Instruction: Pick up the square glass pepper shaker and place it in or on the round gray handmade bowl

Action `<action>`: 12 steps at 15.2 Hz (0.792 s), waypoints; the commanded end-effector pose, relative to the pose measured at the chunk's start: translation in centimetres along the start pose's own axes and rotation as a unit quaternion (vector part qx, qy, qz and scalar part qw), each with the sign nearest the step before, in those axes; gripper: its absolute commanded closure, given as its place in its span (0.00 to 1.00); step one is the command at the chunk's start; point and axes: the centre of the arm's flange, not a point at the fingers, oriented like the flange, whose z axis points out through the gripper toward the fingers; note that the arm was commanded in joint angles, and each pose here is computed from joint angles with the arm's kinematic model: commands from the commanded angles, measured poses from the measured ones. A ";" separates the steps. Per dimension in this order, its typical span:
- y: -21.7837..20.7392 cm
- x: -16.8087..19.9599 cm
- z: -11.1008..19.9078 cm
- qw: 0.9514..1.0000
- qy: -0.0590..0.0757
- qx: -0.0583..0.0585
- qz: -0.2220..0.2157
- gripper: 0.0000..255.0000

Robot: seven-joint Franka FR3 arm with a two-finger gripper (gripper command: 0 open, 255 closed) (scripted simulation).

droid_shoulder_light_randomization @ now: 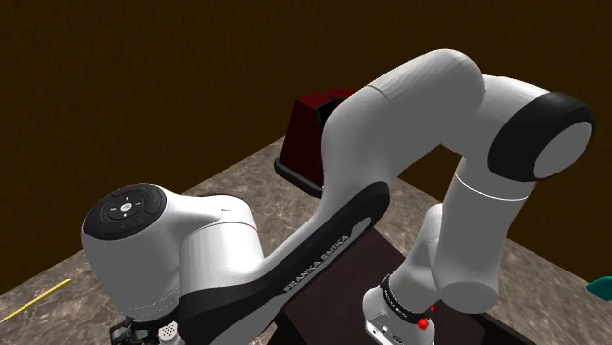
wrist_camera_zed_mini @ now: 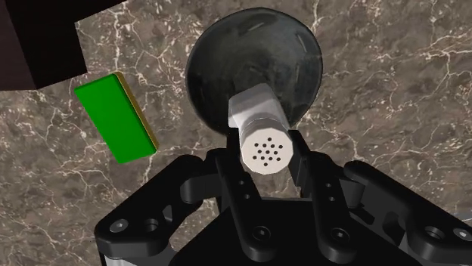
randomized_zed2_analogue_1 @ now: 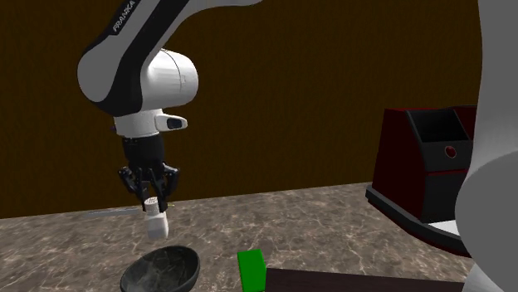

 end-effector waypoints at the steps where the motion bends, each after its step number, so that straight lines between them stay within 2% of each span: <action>1: 0.0 -0.1 1.1 1.000 0.000 0.000 0.000 1.00; 12: -0.2 0.0 6.9 1.000 0.000 0.000 0.000 1.00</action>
